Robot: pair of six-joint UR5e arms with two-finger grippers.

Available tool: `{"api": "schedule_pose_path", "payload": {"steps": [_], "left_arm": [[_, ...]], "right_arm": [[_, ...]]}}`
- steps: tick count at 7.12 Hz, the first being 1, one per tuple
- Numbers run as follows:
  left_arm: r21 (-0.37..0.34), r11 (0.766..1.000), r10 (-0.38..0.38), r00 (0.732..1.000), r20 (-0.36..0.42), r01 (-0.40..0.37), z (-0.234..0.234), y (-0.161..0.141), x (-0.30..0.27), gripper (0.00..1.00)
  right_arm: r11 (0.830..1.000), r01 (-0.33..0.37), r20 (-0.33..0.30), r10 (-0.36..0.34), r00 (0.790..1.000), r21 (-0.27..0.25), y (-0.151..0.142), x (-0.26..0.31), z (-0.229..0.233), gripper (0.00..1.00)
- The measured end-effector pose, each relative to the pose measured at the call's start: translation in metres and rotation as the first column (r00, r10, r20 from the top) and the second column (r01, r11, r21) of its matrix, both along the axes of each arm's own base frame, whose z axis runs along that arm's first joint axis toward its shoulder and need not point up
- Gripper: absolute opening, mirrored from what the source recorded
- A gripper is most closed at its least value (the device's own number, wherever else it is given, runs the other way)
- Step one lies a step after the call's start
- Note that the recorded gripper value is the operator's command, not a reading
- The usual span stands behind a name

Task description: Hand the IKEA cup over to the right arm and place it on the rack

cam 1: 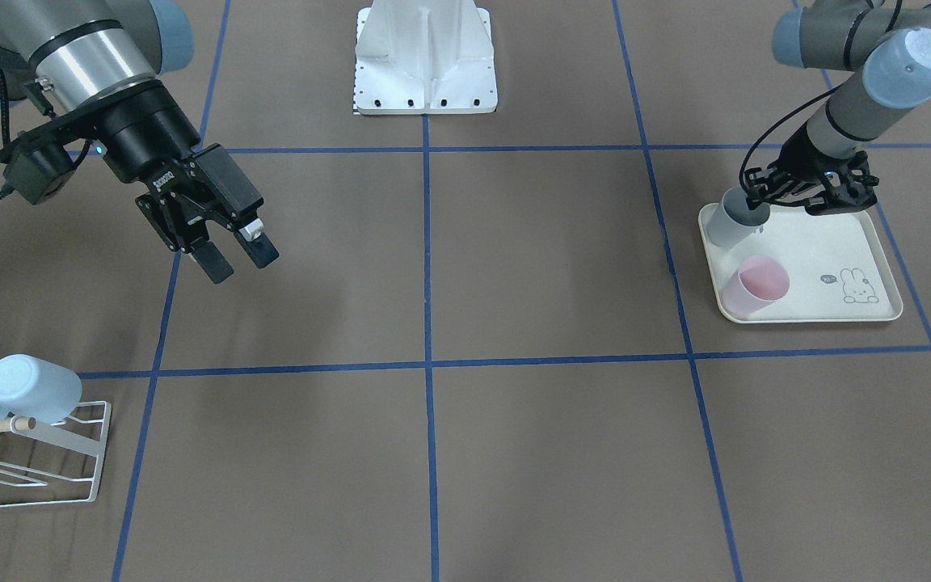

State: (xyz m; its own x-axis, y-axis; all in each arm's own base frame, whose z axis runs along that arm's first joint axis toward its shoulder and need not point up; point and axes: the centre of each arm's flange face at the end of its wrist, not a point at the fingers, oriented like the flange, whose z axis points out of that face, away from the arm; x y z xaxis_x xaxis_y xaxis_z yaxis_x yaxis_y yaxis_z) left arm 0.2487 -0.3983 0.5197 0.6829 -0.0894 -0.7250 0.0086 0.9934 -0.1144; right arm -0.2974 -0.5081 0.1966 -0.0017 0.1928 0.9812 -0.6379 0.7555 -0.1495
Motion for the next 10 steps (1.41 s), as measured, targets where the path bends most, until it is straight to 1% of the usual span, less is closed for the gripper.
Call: {"api": "schedule_pose_path", "payload": {"steps": [2, 4, 6, 8, 9, 10], "left_arm": [[-0.005, 1.000, -0.007, 1.000, 0.000, 0.007, -0.001, 0.003, -0.007, 0.00], [-0.028, 0.998, -0.050, 0.999, 0.017, 0.051, -0.017, 0.005, -0.037, 0.00], [-0.058, 0.994, -0.085, 0.995, 0.046, 0.088, -0.066, 0.014, -0.067, 0.00], [-0.058, 0.991, -0.115, 0.992, 0.045, 0.118, -0.113, 0.020, -0.085, 0.00], [-0.052, 0.988, -0.144, 0.989, 0.029, 0.145, -0.137, 0.012, -0.085, 0.00], [-0.064, 0.978, -0.197, 0.980, 0.006, 0.197, -0.165, -0.001, -0.079, 0.00]], "right_arm": [[1.000, 0.000, 0.001, 0.000, 1.000, 0.002, 0.000, 0.000, -0.001, 1.00], [1.000, 0.001, 0.001, -0.001, 1.000, 0.002, 0.000, 0.000, -0.001, 1.00], [1.000, 0.001, 0.002, -0.001, 1.000, 0.002, 0.000, 0.000, -0.002, 1.00], [1.000, 0.002, 0.006, -0.002, 1.000, 0.002, 0.001, 0.001, -0.001, 1.00], [1.000, 0.004, 0.012, -0.004, 1.000, 0.007, 0.002, 0.001, -0.001, 1.00], [1.000, 0.008, 0.017, -0.008, 1.000, 0.012, 0.004, 0.001, -0.001, 1.00]]}}
